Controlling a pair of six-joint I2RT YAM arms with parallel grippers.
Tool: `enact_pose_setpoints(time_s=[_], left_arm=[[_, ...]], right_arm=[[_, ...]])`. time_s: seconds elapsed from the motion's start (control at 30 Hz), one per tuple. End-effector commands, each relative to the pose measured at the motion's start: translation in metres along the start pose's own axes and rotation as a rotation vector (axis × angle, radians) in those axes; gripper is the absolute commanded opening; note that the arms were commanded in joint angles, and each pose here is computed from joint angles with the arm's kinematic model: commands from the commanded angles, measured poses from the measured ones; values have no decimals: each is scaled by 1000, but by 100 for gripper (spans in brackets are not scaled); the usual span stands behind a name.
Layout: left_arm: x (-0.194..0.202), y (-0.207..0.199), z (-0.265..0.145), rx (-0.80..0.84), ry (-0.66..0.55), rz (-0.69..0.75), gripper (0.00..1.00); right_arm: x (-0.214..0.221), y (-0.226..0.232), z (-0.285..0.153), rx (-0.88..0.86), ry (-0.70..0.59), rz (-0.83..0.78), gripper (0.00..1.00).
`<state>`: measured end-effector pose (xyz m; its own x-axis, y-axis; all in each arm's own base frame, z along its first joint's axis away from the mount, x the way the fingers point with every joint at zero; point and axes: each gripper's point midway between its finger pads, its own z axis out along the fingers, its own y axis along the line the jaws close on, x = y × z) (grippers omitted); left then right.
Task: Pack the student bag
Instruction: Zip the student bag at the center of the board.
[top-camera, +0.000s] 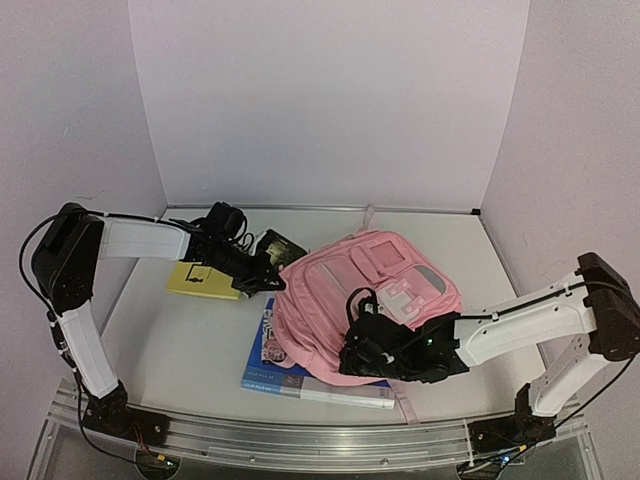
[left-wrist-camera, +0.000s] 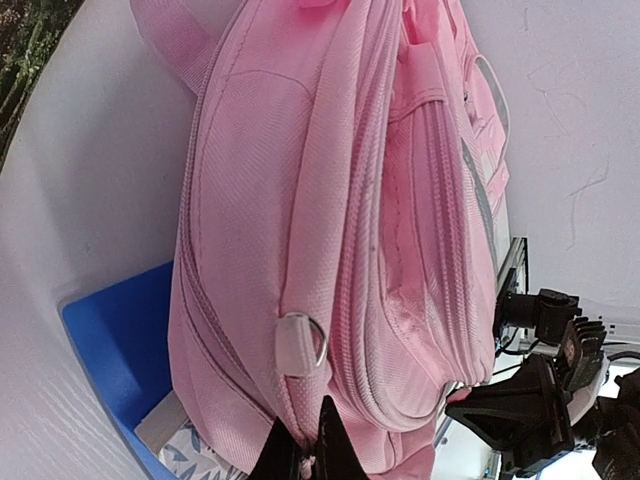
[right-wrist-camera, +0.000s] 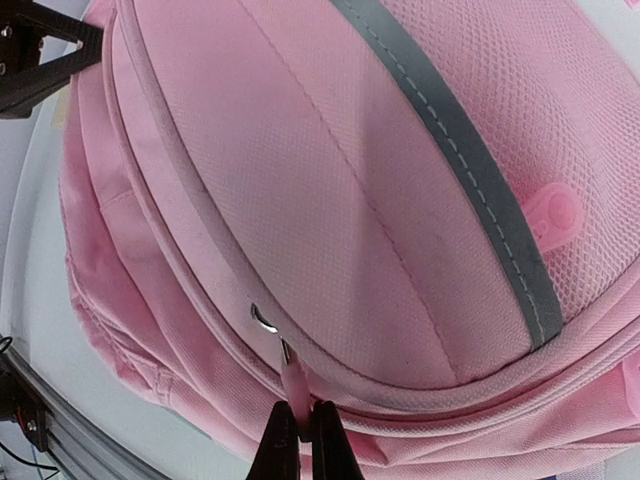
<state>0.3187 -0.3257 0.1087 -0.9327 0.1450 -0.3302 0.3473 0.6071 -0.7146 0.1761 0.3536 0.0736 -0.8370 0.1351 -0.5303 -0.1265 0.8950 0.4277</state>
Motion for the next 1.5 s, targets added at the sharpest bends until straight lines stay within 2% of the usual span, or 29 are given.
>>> enact_pose_setpoints(time_s=[0.0, 0.27, 0.33, 0.47, 0.53, 0.63, 0.8, 0.97, 1.07, 1.17, 1.23, 1.37, 1.47], left_arm=[[-81, 19, -38, -69, -216, 116, 0], [-112, 31, -46, -94, -240, 144, 1], [-114, 28, -47, -85, -234, 145, 9], [-104, 21, -53, -70, -233, 133, 41], [-92, 21, -55, -82, -231, 116, 53], [-64, 20, -54, -97, -216, 71, 62], [-17, 3, -38, -85, -168, 17, 70], [11, -19, -23, -63, -143, -10, 74], [19, -16, -19, -53, -141, -54, 74], [22, -14, -12, -34, -129, -71, 69], [22, -15, -6, -19, -114, -73, 61], [20, -13, -1, -24, -101, -71, 32], [20, -6, -3, -69, -109, -67, 16]], right_arm=[[27, -41, 2, 94, 99, -21, 0], [26, -49, -1, 73, 109, 2, 0], [20, -49, 2, 71, 105, 3, 0], [7, -44, 5, 60, 99, -15, 0], [0, -43, 6, 53, 95, -19, 0], [-10, -42, 8, 42, 95, -18, 0], [-25, -40, 11, 30, 85, -20, 0], [-34, -39, 15, 28, 79, -29, 0], [-38, -36, 16, 24, 76, -34, 0], [-41, -33, 17, 19, 70, -41, 0], [-43, -31, 17, 15, 68, -43, 0], [-44, -36, 17, 18, 75, -31, 0], [-45, -46, 15, 26, 81, -12, 0]])
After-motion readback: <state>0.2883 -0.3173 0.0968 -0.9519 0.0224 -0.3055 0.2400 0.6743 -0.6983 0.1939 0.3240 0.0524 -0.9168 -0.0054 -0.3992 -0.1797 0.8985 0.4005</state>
